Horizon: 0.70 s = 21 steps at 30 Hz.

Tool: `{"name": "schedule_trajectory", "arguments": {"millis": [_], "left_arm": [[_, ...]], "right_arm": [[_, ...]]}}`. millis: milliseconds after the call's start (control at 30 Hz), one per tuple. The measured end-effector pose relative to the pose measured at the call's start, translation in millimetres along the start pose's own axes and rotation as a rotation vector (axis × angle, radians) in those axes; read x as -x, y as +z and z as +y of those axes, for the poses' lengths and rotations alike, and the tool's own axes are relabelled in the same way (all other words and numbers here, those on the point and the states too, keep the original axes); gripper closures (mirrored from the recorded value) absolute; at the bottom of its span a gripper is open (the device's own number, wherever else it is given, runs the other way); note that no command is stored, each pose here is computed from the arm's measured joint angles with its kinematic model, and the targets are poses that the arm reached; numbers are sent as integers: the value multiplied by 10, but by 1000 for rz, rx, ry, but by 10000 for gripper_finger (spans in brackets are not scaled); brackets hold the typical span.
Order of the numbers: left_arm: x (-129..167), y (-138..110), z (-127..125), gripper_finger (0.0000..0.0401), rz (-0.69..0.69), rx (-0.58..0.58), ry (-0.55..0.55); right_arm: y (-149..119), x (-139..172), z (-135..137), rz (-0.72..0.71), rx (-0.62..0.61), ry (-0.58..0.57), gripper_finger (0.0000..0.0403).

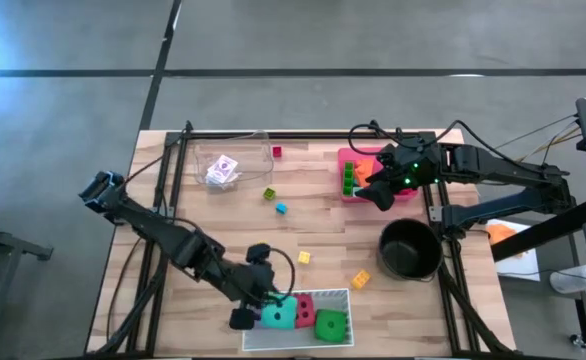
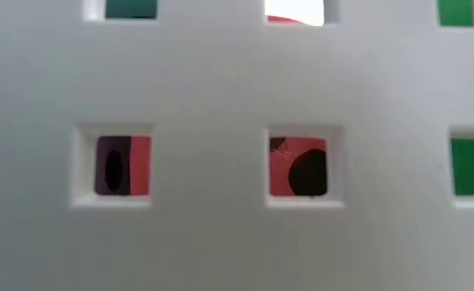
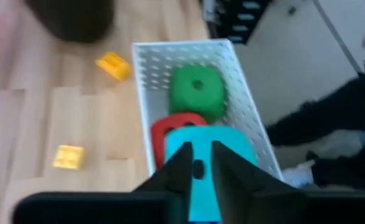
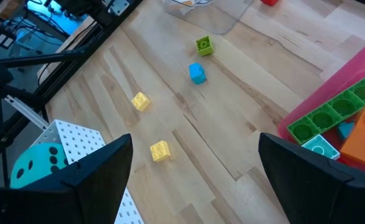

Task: Pick & Place Toys
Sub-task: Put the yellow game piece into the red bin

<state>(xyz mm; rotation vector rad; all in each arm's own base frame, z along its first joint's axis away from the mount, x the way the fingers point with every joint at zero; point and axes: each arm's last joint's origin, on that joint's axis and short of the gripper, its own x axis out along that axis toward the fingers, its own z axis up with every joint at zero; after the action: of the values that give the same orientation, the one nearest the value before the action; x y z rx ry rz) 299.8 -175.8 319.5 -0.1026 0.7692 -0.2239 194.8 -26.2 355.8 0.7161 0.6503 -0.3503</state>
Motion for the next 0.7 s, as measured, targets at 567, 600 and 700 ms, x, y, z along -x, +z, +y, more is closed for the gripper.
{"name": "schedule_trajectory", "arguments": {"millis": [567,600,700], "left_arm": [[-10,-318,984,100,283,434,376],[-32,-380,1005,96,315,407,371],[-117,-597,1052,94,393,340,377]], "right_arm": [[1,0,0,-1,0,0,62],[1,0,0,-1,0,0,62],[1,0,0,-1,0,0,62]]}}
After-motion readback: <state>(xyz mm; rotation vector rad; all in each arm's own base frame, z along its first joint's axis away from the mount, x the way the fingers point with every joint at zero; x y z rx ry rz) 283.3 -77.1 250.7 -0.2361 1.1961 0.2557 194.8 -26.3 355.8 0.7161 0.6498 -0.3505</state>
